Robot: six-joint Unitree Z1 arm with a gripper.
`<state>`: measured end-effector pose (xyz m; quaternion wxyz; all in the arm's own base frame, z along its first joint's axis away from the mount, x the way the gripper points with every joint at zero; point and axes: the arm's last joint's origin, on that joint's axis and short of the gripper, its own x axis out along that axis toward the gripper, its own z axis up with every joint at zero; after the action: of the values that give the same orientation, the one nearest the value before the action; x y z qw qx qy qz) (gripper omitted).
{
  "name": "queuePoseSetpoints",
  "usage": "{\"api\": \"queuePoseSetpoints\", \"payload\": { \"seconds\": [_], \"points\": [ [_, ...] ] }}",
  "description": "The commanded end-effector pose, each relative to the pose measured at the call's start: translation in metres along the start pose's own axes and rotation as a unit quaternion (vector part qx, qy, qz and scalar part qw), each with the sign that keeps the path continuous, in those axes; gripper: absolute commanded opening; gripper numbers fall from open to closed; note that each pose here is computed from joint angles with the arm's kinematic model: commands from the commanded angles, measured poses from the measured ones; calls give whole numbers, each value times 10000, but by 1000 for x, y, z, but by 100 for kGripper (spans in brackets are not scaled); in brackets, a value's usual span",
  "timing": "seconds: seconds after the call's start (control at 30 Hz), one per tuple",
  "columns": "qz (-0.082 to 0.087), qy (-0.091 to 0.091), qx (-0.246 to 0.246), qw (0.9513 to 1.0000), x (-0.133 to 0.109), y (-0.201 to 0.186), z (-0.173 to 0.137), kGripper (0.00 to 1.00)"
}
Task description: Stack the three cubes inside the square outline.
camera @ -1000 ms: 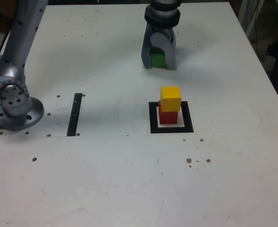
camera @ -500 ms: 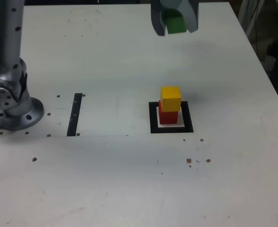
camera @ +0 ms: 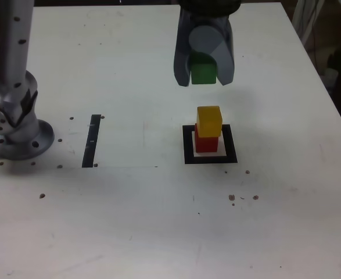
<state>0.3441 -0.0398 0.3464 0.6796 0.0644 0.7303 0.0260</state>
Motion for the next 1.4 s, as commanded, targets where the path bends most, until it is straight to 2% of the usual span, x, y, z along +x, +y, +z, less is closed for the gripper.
{"api": "queuePoseSetpoints", "payload": {
  "seconds": [0.0, 0.17, 0.47, 0.73, 1.07, 1.37],
  "points": [
    [2, 85, -91, 9999, 5, -7, 4, 15],
    [-5, 251, -172, 9995, 21, -13, 15, 15],
    [-4, 291, -125, 9995, 37, -15, 28, 15],
    [-122, 475, -101, 9987, 52, -7, 33, 16],
    [-231, 401, -107, 9989, 54, -5, 35, 16],
    [-263, 441, -114, 9986, 56, -6, 34, 16]
  ]
}}
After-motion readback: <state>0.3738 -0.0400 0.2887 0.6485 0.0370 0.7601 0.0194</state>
